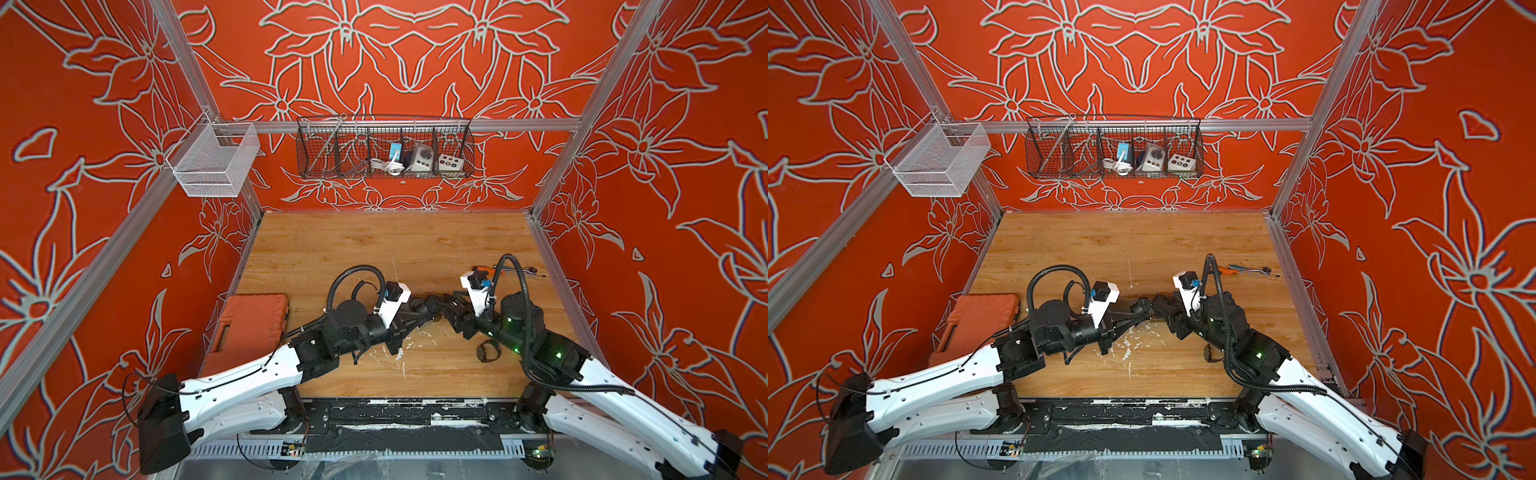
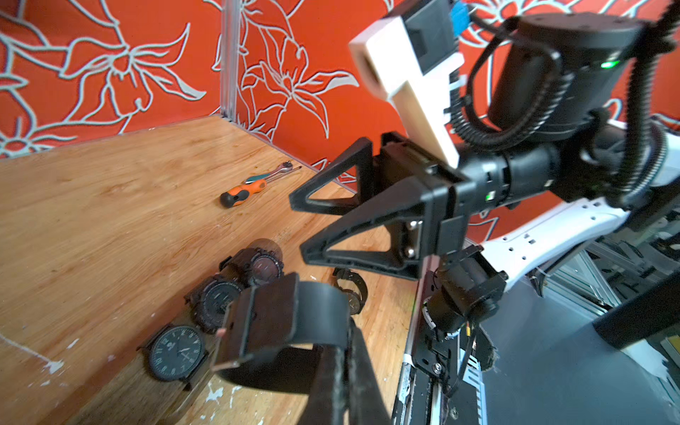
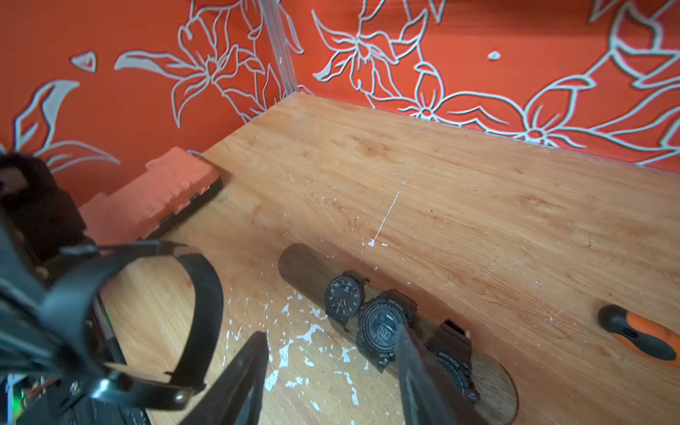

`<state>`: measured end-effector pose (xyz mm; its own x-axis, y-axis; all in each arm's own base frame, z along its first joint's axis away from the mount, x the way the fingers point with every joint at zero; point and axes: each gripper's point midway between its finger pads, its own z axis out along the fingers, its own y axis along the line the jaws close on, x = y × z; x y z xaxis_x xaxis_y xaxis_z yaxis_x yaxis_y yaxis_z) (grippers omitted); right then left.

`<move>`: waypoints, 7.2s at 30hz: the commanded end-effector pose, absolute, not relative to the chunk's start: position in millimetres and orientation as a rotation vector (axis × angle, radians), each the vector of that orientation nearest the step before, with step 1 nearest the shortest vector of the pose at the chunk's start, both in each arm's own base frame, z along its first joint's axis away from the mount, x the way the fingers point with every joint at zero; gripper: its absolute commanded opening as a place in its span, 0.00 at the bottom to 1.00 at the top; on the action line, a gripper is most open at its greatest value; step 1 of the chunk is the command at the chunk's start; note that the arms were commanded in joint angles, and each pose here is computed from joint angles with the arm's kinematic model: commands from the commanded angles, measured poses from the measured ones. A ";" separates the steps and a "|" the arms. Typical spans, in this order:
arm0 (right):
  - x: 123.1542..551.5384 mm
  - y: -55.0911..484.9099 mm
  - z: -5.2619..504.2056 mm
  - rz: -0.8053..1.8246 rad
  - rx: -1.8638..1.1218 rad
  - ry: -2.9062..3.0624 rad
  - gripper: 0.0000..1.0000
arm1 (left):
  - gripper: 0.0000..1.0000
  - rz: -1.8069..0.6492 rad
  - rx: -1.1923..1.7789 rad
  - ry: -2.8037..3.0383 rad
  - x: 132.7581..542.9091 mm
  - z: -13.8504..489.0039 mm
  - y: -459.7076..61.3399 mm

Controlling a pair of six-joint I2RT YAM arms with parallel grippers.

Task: Place watch on stand
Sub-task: Pick up the watch at the center of the board.

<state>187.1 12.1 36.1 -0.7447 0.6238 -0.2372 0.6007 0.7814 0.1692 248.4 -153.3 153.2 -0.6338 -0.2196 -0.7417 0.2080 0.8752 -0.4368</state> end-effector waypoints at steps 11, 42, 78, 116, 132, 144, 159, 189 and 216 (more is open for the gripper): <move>233.0 45.8 116.1 0.470 0.928 2.435 0.00 | 0.72 -0.889 0.206 2.076 251.8 171.0 -213.3; 248.3 207.7 230.3 1.195 0.679 2.016 0.00 | 0.47 -1.037 0.590 1.848 228.0 225.6 -358.5; 226.7 255.0 249.0 1.357 0.489 2.016 0.00 | 0.07 -0.969 0.619 1.855 232.7 228.8 -357.2; 196.4 221.4 242.6 0.635 -0.748 1.814 0.59 | 0.00 -1.072 0.815 1.643 173.0 275.2 -315.3; 151.0 252.0 255.7 0.942 -0.965 1.637 0.55 | 0.00 -1.298 1.026 1.534 130.8 290.7 -331.6; 137.7 264.2 258.1 1.052 -1.032 1.582 0.43 | 0.00 -1.402 1.111 1.458 111.1 300.9 -334.1; 158.3 261.9 250.9 0.992 -0.923 1.649 0.00 | 0.00 -1.302 1.053 1.529 129.9 285.8 -335.0; 232.8 226.1 240.5 1.053 0.218 2.116 0.00 | 0.95 -0.962 0.570 1.665 207.6 249.6 -297.8; 222.2 254.2 243.5 1.179 0.298 2.088 0.00 | 0.70 -1.054 0.463 1.666 228.0 244.1 -324.2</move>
